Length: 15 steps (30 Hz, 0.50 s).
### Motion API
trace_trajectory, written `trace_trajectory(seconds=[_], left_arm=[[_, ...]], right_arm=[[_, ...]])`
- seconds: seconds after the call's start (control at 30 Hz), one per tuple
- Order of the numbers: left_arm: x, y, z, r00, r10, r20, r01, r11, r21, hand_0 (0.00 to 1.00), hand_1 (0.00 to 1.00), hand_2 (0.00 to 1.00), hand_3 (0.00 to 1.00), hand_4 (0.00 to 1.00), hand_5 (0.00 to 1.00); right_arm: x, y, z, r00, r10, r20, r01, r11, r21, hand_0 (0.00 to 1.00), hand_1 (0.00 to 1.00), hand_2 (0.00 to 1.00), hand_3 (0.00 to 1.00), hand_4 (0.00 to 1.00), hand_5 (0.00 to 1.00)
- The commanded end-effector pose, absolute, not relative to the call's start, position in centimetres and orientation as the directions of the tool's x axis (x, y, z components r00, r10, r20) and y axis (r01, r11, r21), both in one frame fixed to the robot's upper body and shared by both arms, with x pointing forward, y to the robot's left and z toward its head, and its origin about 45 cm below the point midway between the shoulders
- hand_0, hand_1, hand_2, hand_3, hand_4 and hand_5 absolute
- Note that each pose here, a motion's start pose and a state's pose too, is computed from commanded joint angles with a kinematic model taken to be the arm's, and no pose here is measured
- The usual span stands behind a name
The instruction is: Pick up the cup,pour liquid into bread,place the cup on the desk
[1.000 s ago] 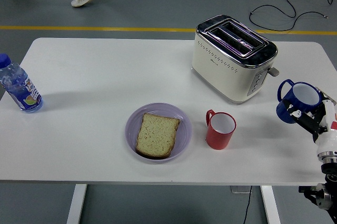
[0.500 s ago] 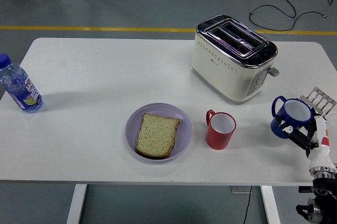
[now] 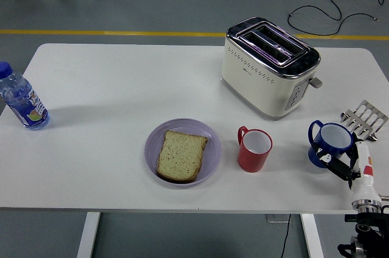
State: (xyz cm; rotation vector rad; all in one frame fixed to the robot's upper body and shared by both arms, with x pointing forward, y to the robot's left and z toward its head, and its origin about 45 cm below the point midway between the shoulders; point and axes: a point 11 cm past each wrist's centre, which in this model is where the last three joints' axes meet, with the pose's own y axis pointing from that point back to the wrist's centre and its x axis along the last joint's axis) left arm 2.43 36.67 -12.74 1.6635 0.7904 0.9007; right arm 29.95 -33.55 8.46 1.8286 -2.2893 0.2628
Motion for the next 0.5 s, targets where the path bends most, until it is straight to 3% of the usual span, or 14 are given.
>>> trace_trajectory(seconds=[0.5], left_arm=[[2.71, 36.62, -12.73, 0.503, 0.845, 0.180, 0.063, -0.243, 0.968, 0.656, 0.693, 0.713, 0.604, 0.341, 0.925]], right_arm=[[30.67, -32.76, 8.03, -0.187, -0.943, 0.276, -0.981, 0.195, 0.003, 0.384, 0.338, 0.489, 0.531, 0.632, 0.012]])
